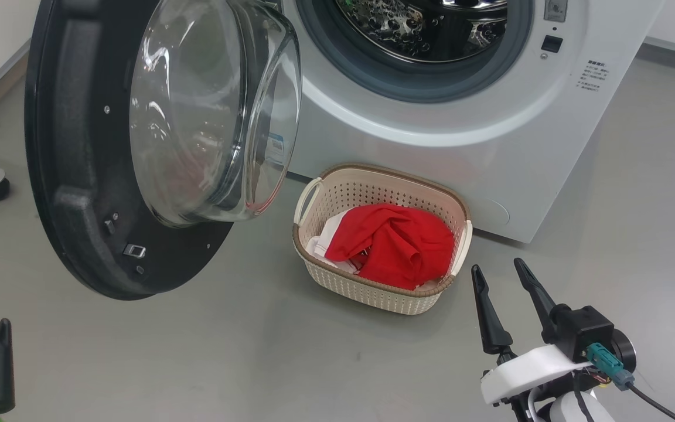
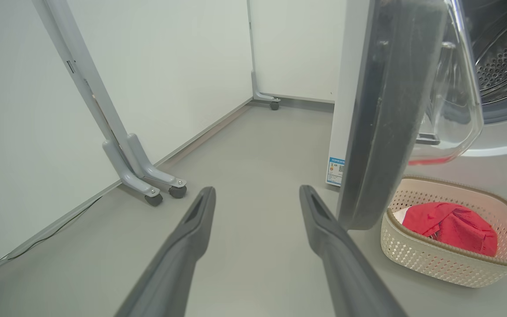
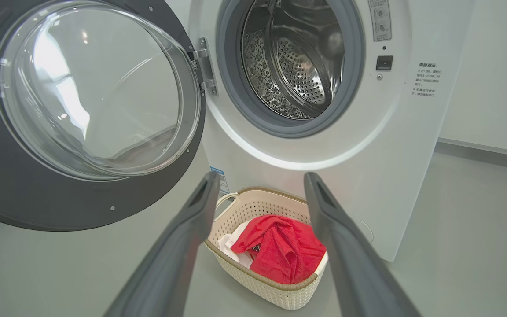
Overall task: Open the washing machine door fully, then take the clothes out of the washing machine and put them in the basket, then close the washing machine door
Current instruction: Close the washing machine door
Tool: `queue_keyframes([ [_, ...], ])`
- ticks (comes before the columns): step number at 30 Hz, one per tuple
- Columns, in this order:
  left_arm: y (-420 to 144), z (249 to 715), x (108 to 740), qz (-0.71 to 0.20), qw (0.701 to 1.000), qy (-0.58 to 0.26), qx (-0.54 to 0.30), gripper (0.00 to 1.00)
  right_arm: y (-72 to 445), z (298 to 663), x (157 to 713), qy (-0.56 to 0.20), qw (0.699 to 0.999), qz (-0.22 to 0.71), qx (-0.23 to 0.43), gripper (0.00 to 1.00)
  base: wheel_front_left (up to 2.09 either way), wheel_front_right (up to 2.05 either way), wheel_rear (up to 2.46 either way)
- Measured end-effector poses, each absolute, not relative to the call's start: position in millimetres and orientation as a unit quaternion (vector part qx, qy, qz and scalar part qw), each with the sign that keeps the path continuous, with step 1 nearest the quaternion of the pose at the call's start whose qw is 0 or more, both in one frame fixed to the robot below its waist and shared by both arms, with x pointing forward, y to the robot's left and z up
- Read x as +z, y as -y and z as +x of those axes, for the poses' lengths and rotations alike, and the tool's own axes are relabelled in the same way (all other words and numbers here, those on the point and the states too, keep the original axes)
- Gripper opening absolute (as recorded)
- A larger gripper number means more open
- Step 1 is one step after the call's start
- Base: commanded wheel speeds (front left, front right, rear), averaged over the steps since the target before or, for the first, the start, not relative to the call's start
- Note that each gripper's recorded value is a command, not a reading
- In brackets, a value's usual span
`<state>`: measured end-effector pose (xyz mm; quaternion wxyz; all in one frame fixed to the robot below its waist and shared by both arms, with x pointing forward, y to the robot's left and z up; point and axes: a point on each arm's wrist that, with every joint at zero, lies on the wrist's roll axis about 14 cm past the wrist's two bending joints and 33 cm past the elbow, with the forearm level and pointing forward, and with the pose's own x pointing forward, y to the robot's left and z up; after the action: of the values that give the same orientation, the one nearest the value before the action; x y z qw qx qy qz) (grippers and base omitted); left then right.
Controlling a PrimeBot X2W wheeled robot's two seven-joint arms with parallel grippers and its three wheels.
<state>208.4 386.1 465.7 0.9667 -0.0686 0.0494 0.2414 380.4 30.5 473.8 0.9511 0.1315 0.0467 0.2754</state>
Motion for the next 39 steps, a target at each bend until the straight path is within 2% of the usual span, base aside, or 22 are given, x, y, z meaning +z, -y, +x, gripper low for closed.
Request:
queue_keyframes([
  [8, -389.5, 213.6, 475.4, -0.063, 0.967, -0.034, 0.244, 1.00, -31.4, 380.8, 472.5, -0.049, 0.951, 0.133, 0.276, 1.00, 0.00, 0.00, 0.00],
  [9, -389.5, 213.7, 475.5, -0.063, 0.967, -0.034, 0.244, 0.74, -31.5, 380.8, 472.4, -0.049, 0.951, 0.133, 0.276, 1.00, 0.00, 0.00, 0.00],
  [10, -389.4, 213.9, 475.6, -0.063, 0.967, -0.034, 0.244, 0.15, -31.5, 380.9, 472.2, -0.049, 0.951, 0.133, 0.276, 1.00, 0.00, 0.00, 0.00],
  [11, -389.1, 214.3, 476.1, -0.063, 0.967, -0.033, 0.244, 0.00, -31.6, 380.9, 472.0, -0.049, 0.951, 0.133, 0.276, 1.00, 0.00, 0.00, 0.00],
  [16, -388.2, 216.9, 479.1, -0.068, 0.967, -0.026, 0.243, 0.00, -31.7, 381.1, 470.9, -0.051, 0.950, 0.134, 0.276, 1.00, 0.00, 0.00, 0.00],
  [26, -404.5, 246.7, 525.9, -0.141, 0.955, 0.072, 0.251, 0.00, -35.4, 381.2, 461.6, -0.063, 0.948, 0.134, 0.281, 1.00, 0.00, 0.00, 0.00],
  [33, -428.0, 253.2, 532.9, -0.222, 0.934, 0.081, 0.269, 0.00, -39.8, 383.7, 457.4, -0.067, 0.946, 0.135, 0.287, 1.00, 0.00, 0.00, 0.00],
  [34, -439.4, 257.8, 540.8, -0.273, 0.916, 0.101, 0.276, 0.00, -40.7, 386.4, 457.5, -0.065, 0.946, 0.133, 0.288, 1.00, 0.00, 0.00, 0.00],
  [35, -439.4, 257.8, 540.8, -0.273, 0.916, 0.101, 0.276, 0.00, -40.7, 386.4, 457.5, -0.065, 0.946, 0.133, 0.288, 1.00, 0.00, 0.00, 0.00],
  [39, -457.0, 272.1, 558.4, -0.369, 0.878, 0.141, 0.271, 0.00, -38.4, 392.7, 454.5, -0.065, 0.949, 0.129, 0.282, 1.00, 0.00, 0.00, 0.00],
])
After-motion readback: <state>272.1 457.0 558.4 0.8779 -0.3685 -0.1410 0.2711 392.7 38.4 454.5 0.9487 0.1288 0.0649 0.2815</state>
